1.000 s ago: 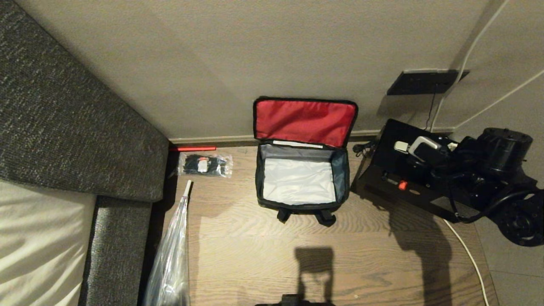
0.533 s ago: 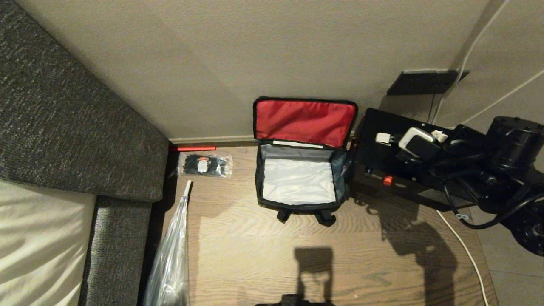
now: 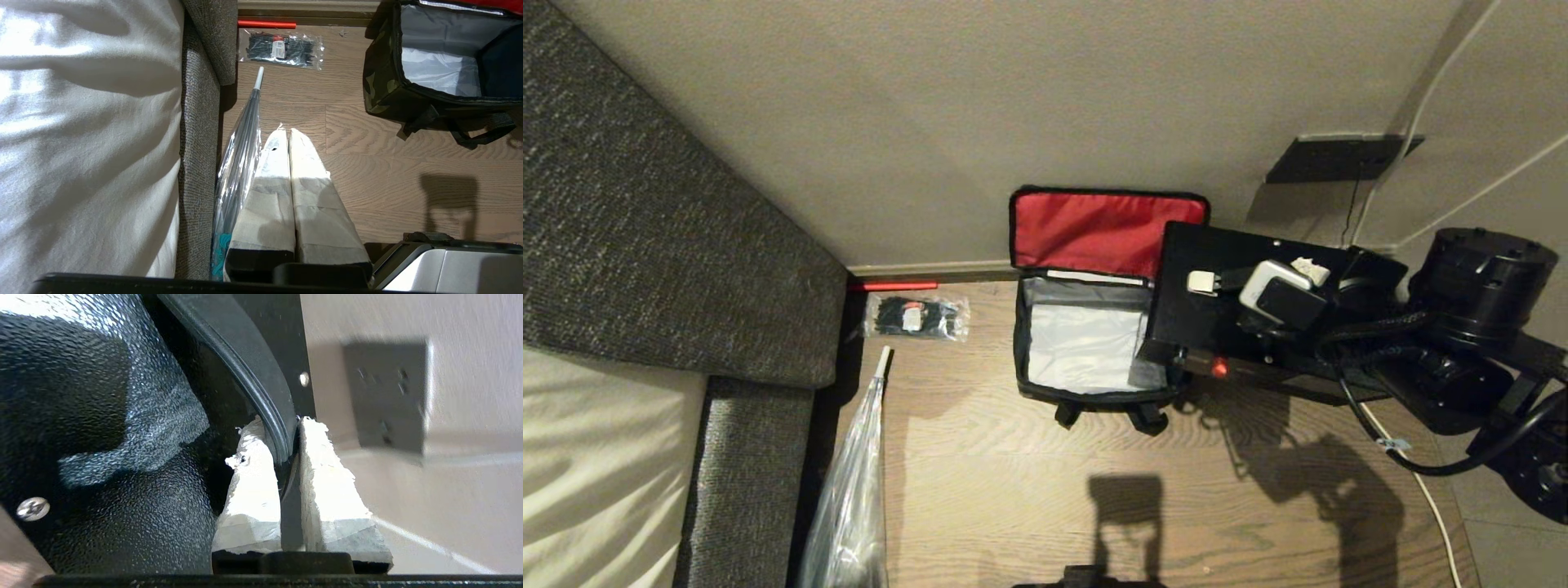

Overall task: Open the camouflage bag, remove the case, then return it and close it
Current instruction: Place the black box back

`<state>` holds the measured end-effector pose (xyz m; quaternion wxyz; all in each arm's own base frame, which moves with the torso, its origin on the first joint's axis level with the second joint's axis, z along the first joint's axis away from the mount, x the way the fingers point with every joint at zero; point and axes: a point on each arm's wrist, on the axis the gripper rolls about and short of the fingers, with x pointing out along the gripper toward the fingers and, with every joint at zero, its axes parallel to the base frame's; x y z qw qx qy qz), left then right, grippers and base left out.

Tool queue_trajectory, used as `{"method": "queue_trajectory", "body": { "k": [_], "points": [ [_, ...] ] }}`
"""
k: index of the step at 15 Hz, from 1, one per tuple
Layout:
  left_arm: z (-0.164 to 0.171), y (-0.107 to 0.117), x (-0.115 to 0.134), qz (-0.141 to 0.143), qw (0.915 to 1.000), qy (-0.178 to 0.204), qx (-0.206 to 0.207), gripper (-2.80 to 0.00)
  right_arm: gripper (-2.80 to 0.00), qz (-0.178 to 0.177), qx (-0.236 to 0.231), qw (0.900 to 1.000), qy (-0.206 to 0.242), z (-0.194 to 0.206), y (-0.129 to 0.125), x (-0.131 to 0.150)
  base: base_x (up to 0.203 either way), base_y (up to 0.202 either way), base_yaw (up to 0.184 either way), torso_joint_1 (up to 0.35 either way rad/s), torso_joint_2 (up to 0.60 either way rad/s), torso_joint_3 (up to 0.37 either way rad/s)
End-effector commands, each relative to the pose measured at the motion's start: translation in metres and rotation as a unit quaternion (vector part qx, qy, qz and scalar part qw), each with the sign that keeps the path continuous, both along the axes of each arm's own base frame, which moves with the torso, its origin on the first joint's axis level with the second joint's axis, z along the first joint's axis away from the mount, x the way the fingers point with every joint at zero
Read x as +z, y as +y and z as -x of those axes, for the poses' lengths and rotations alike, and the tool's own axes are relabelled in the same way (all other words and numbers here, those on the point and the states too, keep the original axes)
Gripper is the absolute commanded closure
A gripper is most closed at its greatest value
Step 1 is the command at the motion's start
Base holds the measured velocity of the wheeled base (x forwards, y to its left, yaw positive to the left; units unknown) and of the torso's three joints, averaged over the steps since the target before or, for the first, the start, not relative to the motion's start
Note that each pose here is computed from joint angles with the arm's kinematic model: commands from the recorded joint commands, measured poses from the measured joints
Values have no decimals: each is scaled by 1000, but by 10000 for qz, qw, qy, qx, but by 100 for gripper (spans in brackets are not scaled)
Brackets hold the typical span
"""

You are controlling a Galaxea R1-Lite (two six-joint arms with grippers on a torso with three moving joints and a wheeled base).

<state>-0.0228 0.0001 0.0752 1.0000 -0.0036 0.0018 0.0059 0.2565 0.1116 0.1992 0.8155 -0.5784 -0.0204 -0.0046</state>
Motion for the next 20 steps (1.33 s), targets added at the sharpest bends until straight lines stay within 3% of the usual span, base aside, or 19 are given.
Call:
{"method": "queue_trajectory", "body": {
  "k": [1,14,16,20],
  "points": [
    [0,0,-1,3,10000,11,5,0,0,15,247,9997,-34,4,13,1,0,0,0,0,0,0],
    [0,0,-1,2,10000,7,3,0,0,18,1127,9936,59,-17,87,-14,0,0,0,0,0,0],
    [0,0,-1,3,10000,12,3,0,0,-1,1468,9891,136,-21,94,-19,0,0,0,0,0,0],
    [0,0,-1,2,10000,13,3,0,0,-44,1615,9861,389,-18,98,-15,0,0,0,0,0,0]
  ]
}}
